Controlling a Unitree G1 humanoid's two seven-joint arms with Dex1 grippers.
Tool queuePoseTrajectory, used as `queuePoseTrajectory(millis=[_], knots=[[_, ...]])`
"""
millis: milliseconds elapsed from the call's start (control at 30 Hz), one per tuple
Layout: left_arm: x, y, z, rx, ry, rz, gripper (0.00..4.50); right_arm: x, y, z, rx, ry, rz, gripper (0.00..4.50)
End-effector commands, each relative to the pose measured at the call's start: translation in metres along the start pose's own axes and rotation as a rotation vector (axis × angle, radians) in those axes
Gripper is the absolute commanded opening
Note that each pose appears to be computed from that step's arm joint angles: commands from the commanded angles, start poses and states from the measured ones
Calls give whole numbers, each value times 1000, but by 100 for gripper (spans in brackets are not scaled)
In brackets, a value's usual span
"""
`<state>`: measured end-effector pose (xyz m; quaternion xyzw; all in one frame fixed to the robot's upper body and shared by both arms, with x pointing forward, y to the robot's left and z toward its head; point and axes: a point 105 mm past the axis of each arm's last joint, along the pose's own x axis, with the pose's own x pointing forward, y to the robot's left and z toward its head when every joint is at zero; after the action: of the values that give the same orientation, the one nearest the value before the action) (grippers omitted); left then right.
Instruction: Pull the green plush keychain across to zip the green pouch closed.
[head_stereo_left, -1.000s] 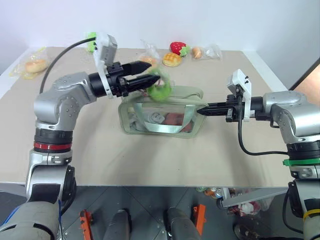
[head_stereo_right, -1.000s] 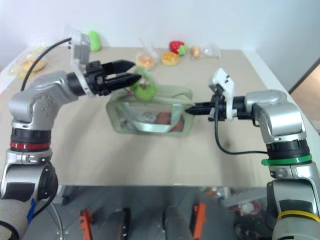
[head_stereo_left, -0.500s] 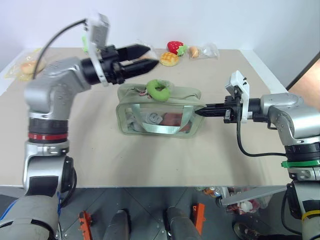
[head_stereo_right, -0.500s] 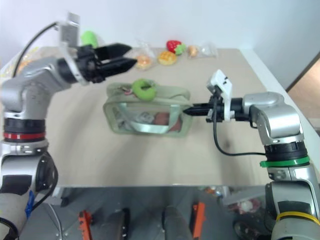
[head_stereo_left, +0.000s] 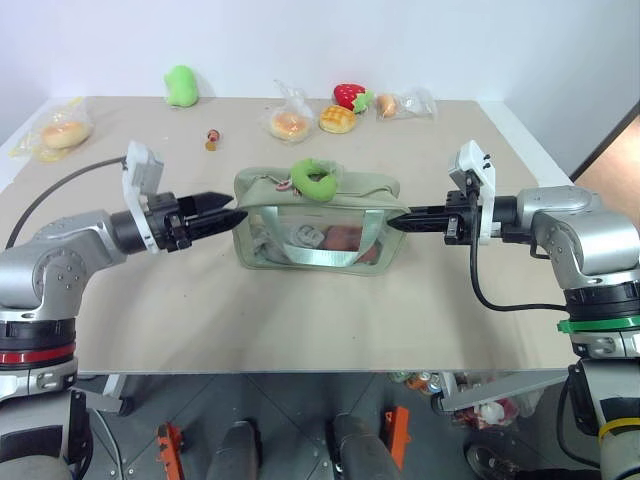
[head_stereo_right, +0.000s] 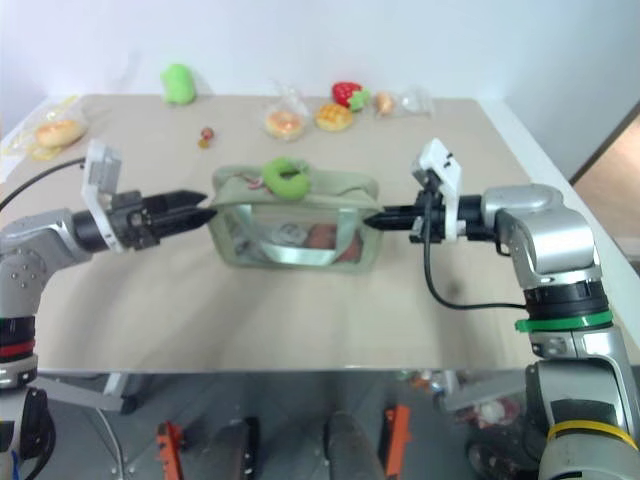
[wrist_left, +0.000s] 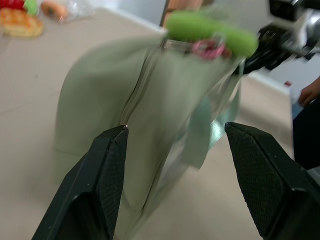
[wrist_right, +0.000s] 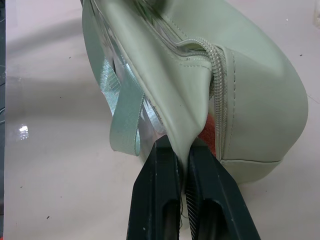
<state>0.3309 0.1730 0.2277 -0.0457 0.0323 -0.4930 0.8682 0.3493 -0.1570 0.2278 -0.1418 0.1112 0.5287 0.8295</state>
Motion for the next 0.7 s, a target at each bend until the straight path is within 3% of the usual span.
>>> queuePoseTrajectory(millis=[33, 333, 633, 700], knots=[[-4, 5, 13, 37, -43, 22, 319, 1, 4, 13, -45, -26, 27, 0], [13, 0, -3, 8, -15, -40, 319, -3, 4, 12, -45, -20, 20, 0], [22, -8, -1, 9, -50, -101, 27, -8, 4, 11, -40, -16, 3, 0], [23, -9, -1, 10, -50, -107, 6, -9, 4, 11, -39, -15, 1, 0]])
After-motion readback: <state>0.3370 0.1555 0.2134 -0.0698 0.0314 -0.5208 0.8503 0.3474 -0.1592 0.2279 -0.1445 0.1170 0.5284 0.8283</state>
